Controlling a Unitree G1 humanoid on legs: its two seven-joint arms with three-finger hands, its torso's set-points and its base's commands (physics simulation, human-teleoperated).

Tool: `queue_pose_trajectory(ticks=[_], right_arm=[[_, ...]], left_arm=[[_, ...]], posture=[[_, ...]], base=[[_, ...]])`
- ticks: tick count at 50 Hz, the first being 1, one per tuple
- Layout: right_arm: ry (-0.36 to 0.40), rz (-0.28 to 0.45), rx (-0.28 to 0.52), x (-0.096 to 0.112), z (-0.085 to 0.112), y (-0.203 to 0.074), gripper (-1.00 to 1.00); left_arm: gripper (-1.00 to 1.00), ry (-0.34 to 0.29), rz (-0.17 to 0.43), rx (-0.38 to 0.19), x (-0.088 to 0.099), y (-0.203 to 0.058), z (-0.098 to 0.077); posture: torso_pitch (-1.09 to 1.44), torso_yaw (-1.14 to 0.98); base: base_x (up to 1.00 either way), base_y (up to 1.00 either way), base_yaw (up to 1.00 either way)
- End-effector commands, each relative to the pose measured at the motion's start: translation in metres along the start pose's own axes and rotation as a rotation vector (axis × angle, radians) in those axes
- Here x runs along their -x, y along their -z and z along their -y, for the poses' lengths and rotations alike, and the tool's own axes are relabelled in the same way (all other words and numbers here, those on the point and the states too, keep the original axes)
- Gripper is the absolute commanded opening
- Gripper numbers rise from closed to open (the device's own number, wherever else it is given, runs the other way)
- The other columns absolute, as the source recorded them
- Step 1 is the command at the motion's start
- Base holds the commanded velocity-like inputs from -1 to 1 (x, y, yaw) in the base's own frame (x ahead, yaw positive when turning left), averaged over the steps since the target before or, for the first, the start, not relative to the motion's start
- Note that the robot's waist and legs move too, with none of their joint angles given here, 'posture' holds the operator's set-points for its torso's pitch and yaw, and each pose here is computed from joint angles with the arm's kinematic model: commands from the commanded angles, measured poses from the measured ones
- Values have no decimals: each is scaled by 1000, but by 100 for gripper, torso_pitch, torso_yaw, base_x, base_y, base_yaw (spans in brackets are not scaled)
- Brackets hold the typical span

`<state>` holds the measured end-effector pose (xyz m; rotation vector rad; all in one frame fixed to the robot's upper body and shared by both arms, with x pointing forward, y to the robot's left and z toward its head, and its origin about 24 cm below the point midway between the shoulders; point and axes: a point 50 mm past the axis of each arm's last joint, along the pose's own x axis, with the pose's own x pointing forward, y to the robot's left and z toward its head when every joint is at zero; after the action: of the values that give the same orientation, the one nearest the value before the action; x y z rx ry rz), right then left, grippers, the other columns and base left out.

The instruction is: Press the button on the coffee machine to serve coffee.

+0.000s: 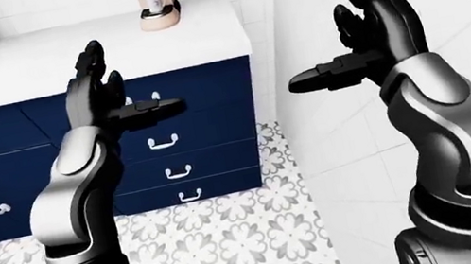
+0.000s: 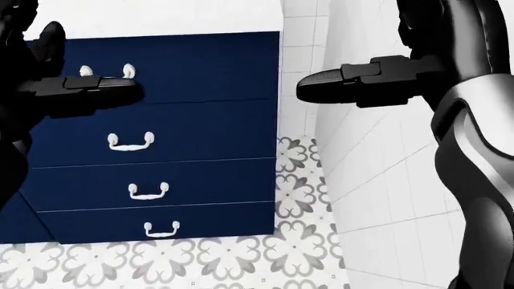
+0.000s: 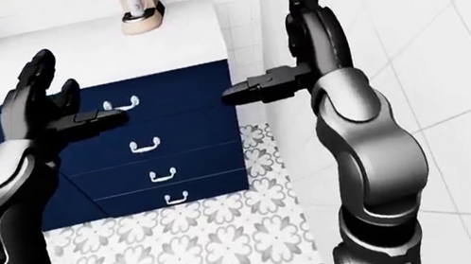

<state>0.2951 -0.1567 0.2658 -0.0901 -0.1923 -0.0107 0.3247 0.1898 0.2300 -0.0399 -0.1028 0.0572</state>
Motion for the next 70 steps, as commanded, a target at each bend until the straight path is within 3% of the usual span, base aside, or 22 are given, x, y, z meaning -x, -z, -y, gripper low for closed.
queue_pose_trajectory(ticks=[1, 70], right_arm=[[-6, 91, 4, 2, -2, -16, 100], [-10, 102, 1, 3, 0, -19, 100]], left_arm=[[100, 2, 109, -2, 2, -22, 0], [100, 0, 116, -7, 4, -25, 3]], posture=[[0, 0], [0, 0]], base=[[2, 10, 0], [4, 16, 0]])
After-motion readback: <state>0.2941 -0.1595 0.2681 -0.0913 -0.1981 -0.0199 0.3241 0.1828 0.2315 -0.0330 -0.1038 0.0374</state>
